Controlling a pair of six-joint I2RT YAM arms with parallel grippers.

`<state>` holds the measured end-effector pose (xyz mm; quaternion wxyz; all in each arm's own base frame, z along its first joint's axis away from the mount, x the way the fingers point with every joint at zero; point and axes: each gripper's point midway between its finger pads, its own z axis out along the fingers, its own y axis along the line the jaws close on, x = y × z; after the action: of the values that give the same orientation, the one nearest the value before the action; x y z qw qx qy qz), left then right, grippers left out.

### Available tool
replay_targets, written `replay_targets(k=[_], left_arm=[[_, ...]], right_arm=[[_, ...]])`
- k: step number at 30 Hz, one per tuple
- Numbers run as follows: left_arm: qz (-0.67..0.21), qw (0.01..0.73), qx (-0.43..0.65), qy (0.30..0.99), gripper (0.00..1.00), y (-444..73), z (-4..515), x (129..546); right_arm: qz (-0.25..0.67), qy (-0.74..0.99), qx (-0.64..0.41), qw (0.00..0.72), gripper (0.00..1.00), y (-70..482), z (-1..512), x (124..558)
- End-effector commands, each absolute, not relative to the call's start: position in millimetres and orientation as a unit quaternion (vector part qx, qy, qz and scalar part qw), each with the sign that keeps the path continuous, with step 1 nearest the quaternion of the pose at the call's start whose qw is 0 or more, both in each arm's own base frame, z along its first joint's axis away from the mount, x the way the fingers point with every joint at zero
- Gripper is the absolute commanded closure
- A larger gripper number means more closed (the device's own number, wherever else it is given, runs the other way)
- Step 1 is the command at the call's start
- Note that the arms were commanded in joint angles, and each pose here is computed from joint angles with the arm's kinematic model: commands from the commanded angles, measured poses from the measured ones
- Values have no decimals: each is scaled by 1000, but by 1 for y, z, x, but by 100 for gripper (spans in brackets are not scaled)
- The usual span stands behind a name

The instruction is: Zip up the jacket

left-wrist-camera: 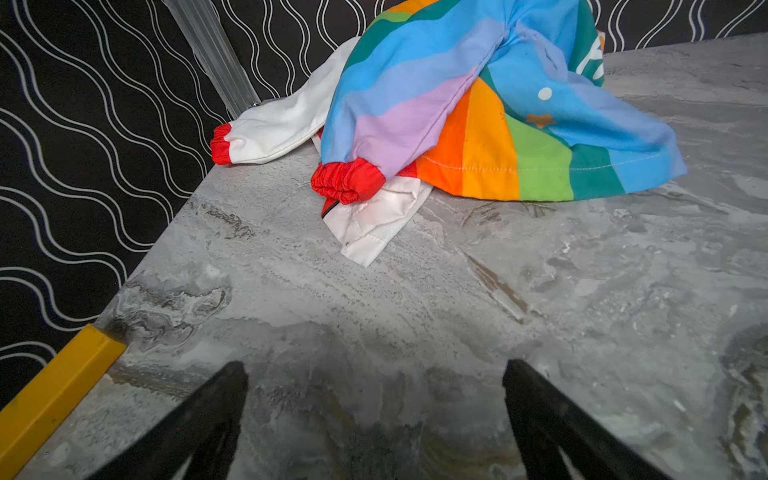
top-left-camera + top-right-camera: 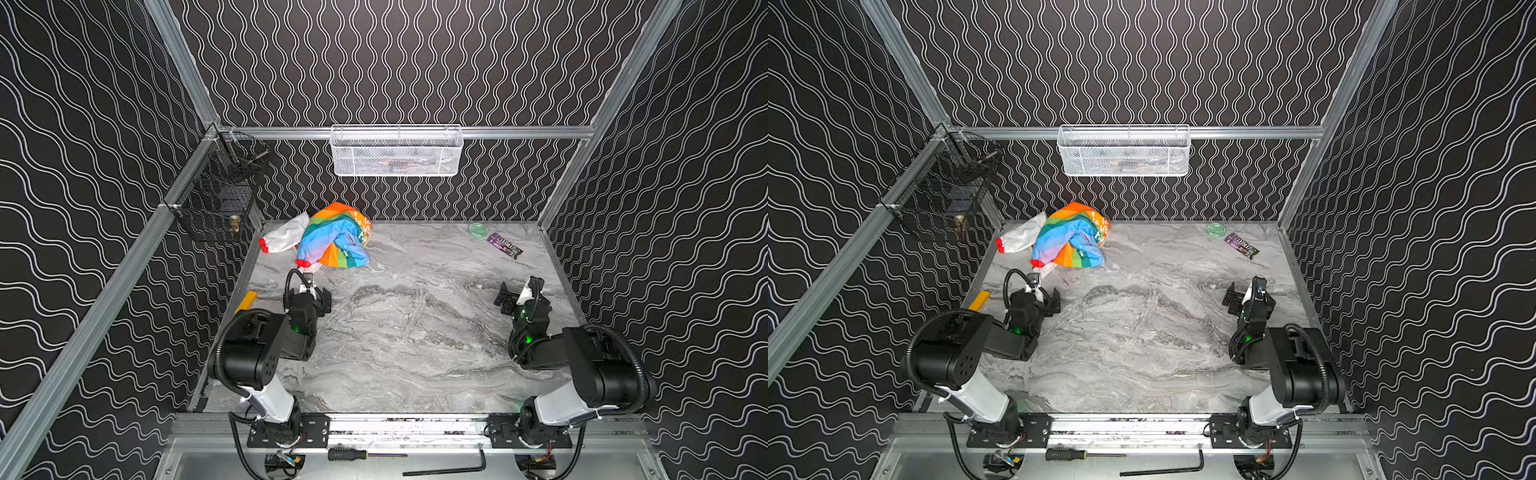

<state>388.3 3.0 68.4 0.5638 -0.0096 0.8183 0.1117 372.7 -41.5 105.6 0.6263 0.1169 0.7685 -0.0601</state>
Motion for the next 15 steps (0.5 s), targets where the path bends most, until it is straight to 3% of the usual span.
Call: replay_targets(k=[1,15], left_arm=[[121,582,-8,804,1,5,80,393],[121,581,-8,805,1,5,79,393]], right_arm=[[-60,749,117,649,1,-42,120,375],[-59,749,116,650,1,-41,121,375]])
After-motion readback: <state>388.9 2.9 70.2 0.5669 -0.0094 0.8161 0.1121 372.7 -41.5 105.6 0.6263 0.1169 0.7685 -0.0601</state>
